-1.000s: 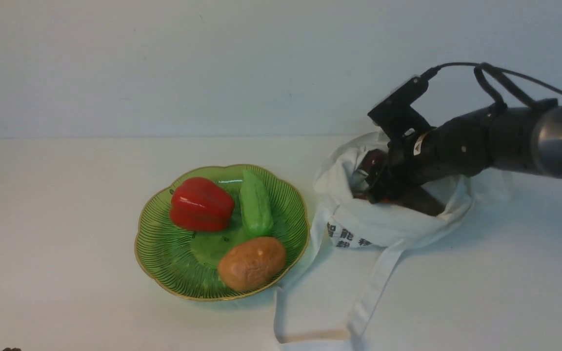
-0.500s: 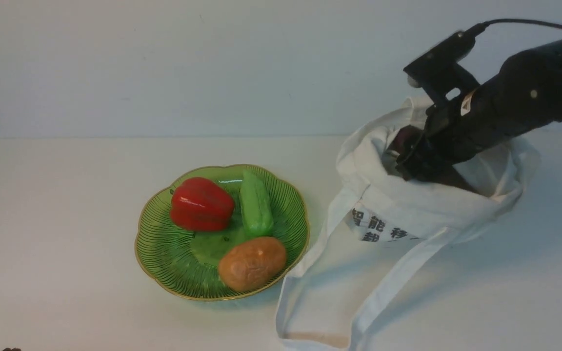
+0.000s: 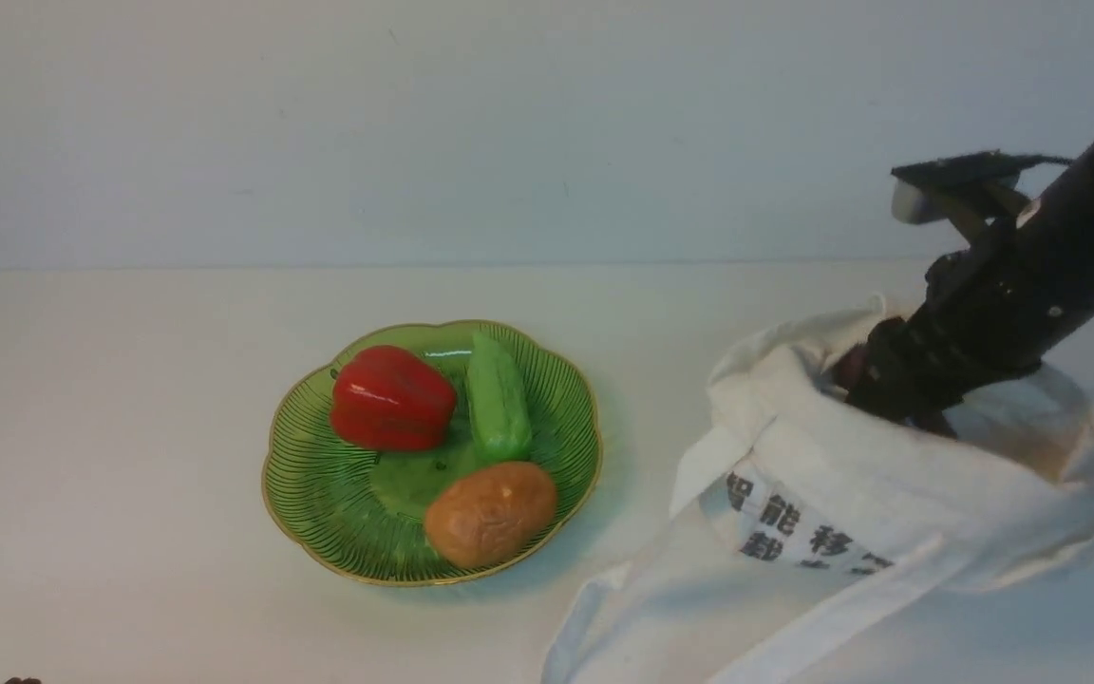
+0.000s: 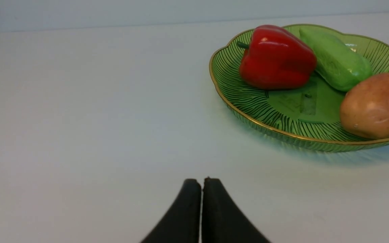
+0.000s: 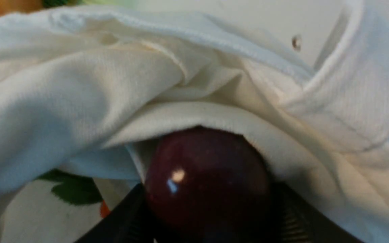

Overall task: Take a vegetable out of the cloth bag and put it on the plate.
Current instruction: Use the right arm to grab an eggplant from the bag

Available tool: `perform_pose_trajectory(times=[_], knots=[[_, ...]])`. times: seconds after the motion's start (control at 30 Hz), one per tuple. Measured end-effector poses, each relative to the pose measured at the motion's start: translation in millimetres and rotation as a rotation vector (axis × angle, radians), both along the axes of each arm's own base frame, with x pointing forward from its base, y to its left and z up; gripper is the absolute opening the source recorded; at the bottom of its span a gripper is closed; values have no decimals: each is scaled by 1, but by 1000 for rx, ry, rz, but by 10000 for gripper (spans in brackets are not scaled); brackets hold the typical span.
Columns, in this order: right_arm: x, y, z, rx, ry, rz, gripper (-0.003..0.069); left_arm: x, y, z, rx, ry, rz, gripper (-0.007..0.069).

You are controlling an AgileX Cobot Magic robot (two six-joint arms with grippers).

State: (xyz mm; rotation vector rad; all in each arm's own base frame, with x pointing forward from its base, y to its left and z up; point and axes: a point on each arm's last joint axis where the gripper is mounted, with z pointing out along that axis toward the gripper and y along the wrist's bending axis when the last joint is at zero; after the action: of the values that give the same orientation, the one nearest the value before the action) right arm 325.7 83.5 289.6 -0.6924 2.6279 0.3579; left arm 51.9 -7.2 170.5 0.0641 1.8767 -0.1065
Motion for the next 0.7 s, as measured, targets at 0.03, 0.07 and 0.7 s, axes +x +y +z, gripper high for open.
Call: perform_pose_trajectory(times=[0.03, 0.07, 0.7], knots=[[3, -1, 8, 4, -77, -6, 396, 0, 0, 0, 0, 0, 0, -8], [5, -1, 10, 6, -106, -14, 396, 0, 0, 0, 0, 0, 0, -8], [2, -10, 65, 1, -200, -129, 396, 0, 0, 0, 0, 0, 0, -8]])
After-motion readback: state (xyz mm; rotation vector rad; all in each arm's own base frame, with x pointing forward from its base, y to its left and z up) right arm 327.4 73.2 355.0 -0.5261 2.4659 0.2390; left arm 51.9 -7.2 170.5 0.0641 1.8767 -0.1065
